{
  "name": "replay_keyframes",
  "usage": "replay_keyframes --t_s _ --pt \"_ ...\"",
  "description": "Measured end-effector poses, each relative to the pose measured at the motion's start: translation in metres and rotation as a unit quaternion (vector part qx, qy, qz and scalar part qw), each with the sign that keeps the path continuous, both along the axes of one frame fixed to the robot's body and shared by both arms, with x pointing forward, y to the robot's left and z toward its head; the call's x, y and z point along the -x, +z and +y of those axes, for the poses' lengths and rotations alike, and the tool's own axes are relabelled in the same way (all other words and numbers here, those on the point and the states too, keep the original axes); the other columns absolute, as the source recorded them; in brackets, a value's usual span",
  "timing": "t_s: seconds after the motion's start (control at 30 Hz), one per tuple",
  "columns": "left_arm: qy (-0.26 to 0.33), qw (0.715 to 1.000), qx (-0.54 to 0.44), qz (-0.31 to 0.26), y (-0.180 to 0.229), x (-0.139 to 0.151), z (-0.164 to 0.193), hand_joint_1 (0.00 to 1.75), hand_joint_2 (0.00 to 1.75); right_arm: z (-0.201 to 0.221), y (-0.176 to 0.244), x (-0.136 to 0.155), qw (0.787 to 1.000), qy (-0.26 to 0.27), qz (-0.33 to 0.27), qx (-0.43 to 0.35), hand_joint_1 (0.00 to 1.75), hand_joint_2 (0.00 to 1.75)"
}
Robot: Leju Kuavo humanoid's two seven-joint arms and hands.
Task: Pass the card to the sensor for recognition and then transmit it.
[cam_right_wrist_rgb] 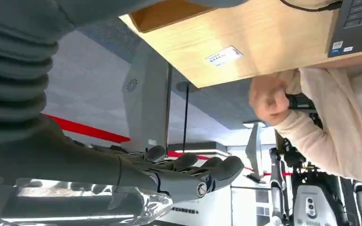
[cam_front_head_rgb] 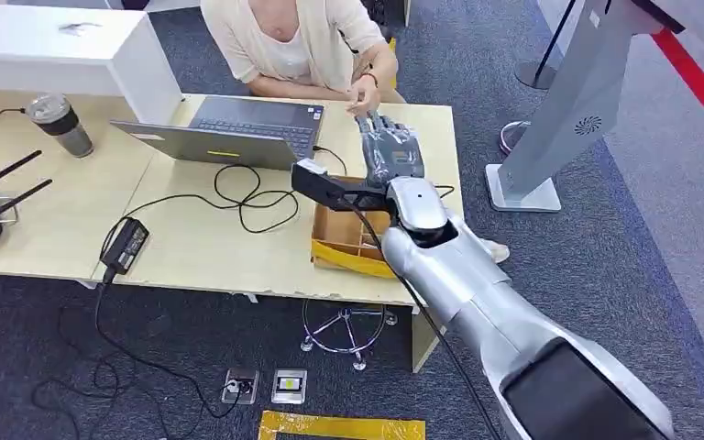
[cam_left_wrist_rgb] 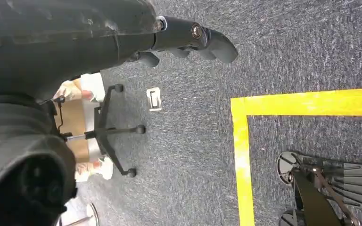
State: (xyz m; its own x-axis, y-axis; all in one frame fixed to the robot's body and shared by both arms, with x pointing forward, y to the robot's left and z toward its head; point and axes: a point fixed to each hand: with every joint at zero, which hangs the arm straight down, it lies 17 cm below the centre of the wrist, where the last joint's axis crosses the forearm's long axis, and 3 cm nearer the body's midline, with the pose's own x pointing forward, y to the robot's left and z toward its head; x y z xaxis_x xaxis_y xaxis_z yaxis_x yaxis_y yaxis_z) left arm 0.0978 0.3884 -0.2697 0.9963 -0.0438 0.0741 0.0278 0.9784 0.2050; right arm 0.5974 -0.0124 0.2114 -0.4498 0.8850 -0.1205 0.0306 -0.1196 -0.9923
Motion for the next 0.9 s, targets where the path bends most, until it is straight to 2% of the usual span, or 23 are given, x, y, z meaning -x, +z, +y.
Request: replay_keyframes --t_s 0.23,0.43,0.6,0.9 --pt "0.0 1.0 0.002 0.002 0.0 0.001 -0.001 0.0 0.0 -0.006 0.001 -0.004 1.0 -0.004 0.0 0.009 0.0 0.0" --pt "-0.005 1.0 0.01 0.003 0.0 0.001 -0.003 0.0 0.0 -0.006 0.015 -0.01 0.995 -0.012 0.081 -0.052 0.0 0.0" --pt "-0.011 1.0 0.012 0.004 0.0 0.001 -0.002 0.0 0.0 -0.001 0.053 -0.018 0.994 -0.012 0.08 -0.072 0.0 0.0" --pt "-0.011 1.0 0.011 0.0 0.001 -0.001 -0.001 0.0 0.0 0.011 0.07 -0.017 0.991 -0.004 0.089 -0.1 0.0 0.0"
